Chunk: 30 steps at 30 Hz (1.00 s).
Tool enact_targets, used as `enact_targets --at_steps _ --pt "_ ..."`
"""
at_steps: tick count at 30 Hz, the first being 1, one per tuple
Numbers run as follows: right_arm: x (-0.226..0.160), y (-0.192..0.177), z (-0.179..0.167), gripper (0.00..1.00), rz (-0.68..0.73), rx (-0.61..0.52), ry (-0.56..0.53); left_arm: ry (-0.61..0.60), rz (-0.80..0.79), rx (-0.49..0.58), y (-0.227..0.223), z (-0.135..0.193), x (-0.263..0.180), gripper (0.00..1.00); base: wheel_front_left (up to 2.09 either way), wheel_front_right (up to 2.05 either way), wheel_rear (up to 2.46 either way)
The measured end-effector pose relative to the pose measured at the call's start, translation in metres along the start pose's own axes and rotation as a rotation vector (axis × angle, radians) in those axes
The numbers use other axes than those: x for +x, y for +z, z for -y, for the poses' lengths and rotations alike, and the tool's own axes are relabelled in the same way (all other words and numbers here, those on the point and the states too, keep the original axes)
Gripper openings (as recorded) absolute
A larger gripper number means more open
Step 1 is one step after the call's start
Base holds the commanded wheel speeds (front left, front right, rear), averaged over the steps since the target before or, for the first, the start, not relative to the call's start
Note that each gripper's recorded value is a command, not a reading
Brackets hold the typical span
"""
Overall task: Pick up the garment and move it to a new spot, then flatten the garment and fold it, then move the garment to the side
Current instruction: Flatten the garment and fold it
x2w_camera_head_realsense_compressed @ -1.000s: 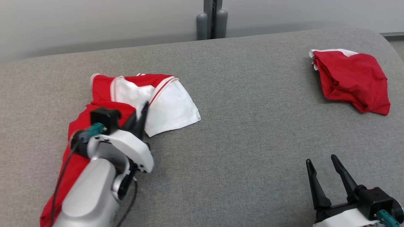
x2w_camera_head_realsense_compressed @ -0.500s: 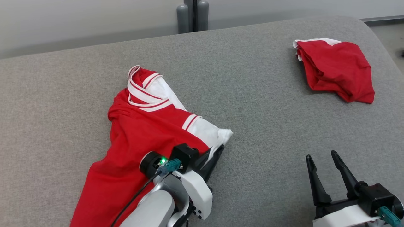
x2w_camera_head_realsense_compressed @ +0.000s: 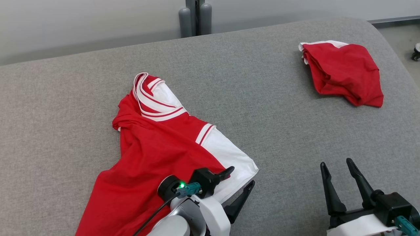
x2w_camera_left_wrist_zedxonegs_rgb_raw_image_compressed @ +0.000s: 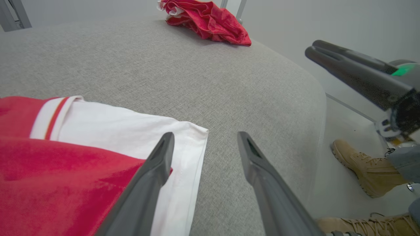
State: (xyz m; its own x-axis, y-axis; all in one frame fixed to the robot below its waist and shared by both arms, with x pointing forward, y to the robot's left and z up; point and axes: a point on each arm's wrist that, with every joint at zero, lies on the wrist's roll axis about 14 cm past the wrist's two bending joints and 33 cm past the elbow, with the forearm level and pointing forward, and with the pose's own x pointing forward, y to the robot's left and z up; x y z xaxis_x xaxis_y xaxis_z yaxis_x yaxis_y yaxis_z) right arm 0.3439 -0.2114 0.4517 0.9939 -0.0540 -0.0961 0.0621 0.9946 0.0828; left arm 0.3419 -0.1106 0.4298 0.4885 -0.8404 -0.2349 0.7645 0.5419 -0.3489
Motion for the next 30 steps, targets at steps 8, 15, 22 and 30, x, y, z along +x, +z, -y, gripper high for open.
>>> enact_targets --at_steps 8,15,22,30 --pt "0.003 0.001 -0.007 1.00 0.004 0.003 0.023 0.110 0.021 0.064 0.016 -0.033 -0.023 1.00 0.00 0.00 0.00" --pt "0.005 0.001 -0.010 1.00 0.005 0.002 0.032 0.107 -0.071 0.164 0.005 -0.042 -0.020 1.00 0.00 0.00 0.00" --pt "0.002 -0.002 -0.001 1.00 -0.007 0.003 0.002 0.072 -0.197 0.259 -0.018 -0.048 -0.014 0.37 0.00 0.00 0.00" --pt "0.000 -0.003 0.005 1.00 -0.010 0.006 -0.016 0.084 -0.195 0.235 -0.016 -0.054 -0.014 0.00 0.00 0.00 0.00"
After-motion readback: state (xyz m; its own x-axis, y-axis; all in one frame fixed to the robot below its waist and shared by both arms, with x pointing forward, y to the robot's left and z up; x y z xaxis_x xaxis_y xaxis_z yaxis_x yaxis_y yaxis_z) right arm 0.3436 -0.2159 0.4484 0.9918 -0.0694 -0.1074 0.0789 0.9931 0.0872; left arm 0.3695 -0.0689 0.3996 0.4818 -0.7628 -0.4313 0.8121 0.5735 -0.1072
